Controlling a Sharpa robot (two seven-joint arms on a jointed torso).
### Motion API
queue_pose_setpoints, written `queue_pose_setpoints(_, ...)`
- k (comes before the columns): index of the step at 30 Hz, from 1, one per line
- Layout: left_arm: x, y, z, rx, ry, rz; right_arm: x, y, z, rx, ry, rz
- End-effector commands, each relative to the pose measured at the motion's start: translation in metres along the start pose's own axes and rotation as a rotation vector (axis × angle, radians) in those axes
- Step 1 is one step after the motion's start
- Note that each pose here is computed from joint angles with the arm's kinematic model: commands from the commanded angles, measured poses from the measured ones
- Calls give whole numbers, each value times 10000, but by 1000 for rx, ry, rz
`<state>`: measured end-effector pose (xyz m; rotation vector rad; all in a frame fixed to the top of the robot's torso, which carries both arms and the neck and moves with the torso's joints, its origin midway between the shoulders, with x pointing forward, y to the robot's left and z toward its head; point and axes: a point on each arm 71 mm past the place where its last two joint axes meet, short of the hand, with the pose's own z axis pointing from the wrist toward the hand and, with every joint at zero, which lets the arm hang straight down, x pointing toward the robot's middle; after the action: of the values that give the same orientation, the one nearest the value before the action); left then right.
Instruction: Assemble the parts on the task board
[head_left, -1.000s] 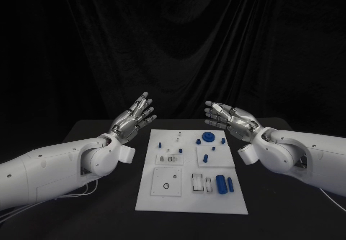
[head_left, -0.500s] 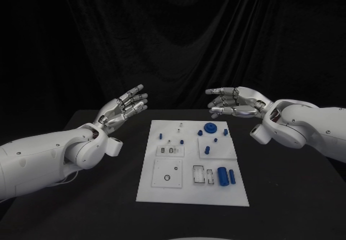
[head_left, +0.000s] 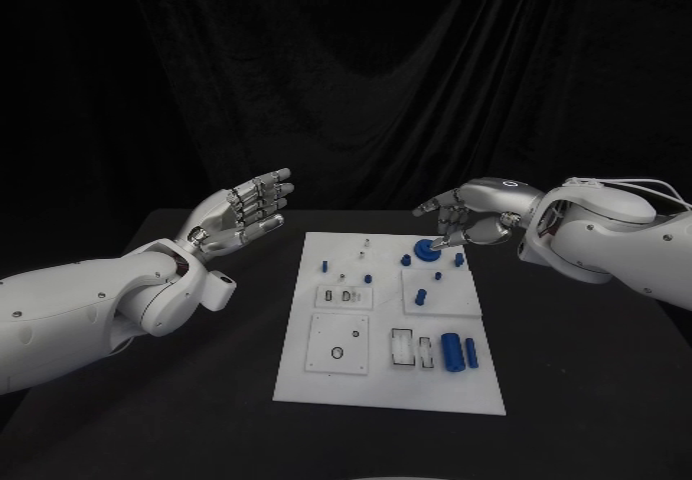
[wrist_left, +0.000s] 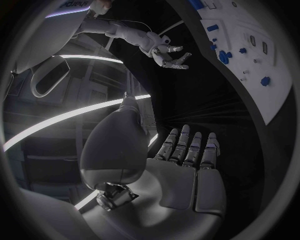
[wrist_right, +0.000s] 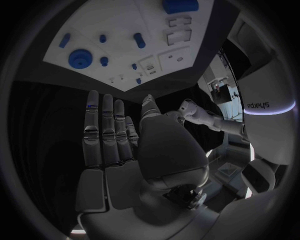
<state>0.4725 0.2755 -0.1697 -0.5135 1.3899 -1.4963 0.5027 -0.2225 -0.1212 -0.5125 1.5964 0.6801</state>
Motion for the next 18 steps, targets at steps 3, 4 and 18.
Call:
queue_pose_setpoints(3,13,-109,38,79,9,54,-173,-2,21,22,26,-287)
queue_pose_setpoints(4,14,-119,45,82,11,54,-244,5,43,23,25,-309)
queue_pose_setpoints(18,61,-152,101,99,27,47,-288,0,189,39,93,-346)
